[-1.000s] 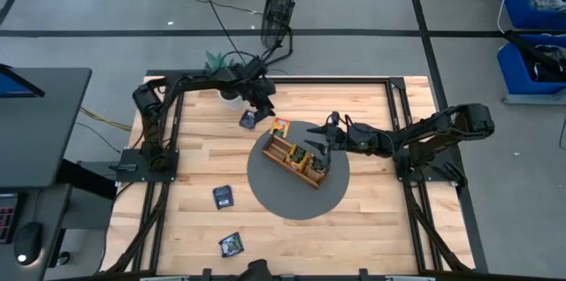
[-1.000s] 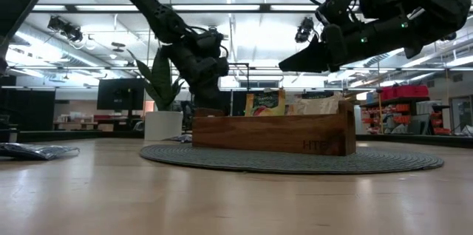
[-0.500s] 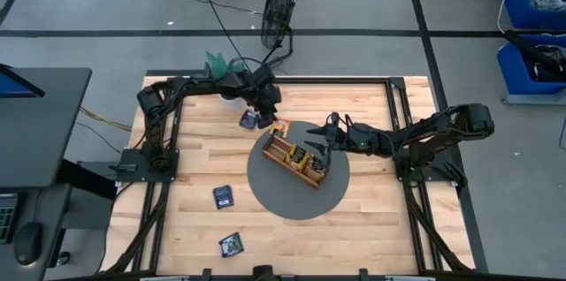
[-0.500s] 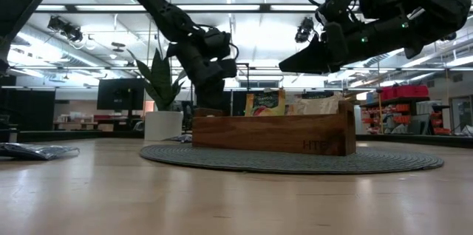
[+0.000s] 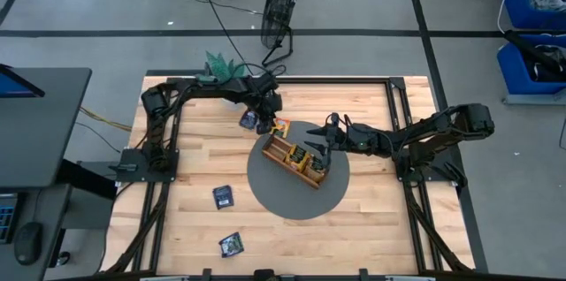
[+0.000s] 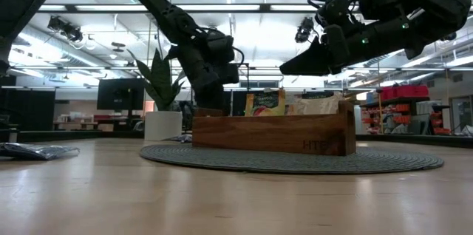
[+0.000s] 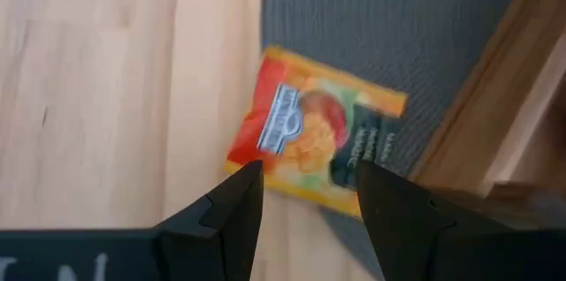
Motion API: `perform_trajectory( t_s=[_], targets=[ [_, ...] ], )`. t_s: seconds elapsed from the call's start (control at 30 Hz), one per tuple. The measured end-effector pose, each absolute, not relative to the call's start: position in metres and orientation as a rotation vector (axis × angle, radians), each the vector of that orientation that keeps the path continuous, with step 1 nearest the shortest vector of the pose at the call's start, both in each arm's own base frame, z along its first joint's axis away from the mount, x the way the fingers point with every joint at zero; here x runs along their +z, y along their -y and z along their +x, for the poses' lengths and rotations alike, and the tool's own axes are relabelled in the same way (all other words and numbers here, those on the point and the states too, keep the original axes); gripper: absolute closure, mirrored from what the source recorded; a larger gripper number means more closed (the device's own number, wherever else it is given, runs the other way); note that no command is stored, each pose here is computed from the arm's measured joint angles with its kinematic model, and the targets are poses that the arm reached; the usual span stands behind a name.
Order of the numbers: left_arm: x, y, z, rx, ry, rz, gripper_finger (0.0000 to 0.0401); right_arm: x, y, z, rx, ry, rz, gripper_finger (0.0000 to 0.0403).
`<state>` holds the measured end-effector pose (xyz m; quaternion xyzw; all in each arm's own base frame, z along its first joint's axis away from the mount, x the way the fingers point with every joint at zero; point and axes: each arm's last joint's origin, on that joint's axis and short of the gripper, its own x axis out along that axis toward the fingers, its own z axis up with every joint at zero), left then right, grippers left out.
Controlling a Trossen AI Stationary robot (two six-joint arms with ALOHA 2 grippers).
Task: Pick & Place Tea
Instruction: Put the orange tea bag into the middle section of the wooden organizer
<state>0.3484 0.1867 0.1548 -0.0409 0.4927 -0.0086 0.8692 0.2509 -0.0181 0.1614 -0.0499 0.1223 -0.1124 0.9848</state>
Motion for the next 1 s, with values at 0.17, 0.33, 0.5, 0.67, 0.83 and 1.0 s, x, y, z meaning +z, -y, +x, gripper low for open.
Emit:
perform_trajectory(
  t_s=[0.17, 0.33, 0.5, 0.67, 0.83, 1.0],
  targets=[
    [0.152, -0.181, 0.355, 0.031, -1.051, -0.01, 0.0215, 0.161, 0.018, 0.251, -0.21, -0.251, -0.082, 0.023],
    [0.152, -0.171, 0.361, 0.018, -1.05, 0.06, 0.0215, 0.161, 0.017, 0.251, -0.207, -0.251, -0.08, 0.023],
    [0.148, -0.172, 0.362, 0.013, -1.059, 0.064, 0.0215, 0.16, 0.017, 0.251, -0.208, -0.257, -0.075, 0.023],
    [0.149, -0.178, 0.361, 0.034, -1.039, 0.059, 0.0215, 0.16, 0.017, 0.251, -0.208, -0.257, -0.075, 0.023],
    [0.136, -0.177, 0.36, 0.024, -1.089, 0.037, 0.0215, 0.16, 0.017, 0.251, -0.207, -0.257, -0.07, 0.023],
    [0.128, -0.174, 0.366, 0.024, -1.093, 0.052, 0.0216, 0.159, 0.017, 0.25, -0.208, -0.266, -0.06, 0.023]
  ],
)
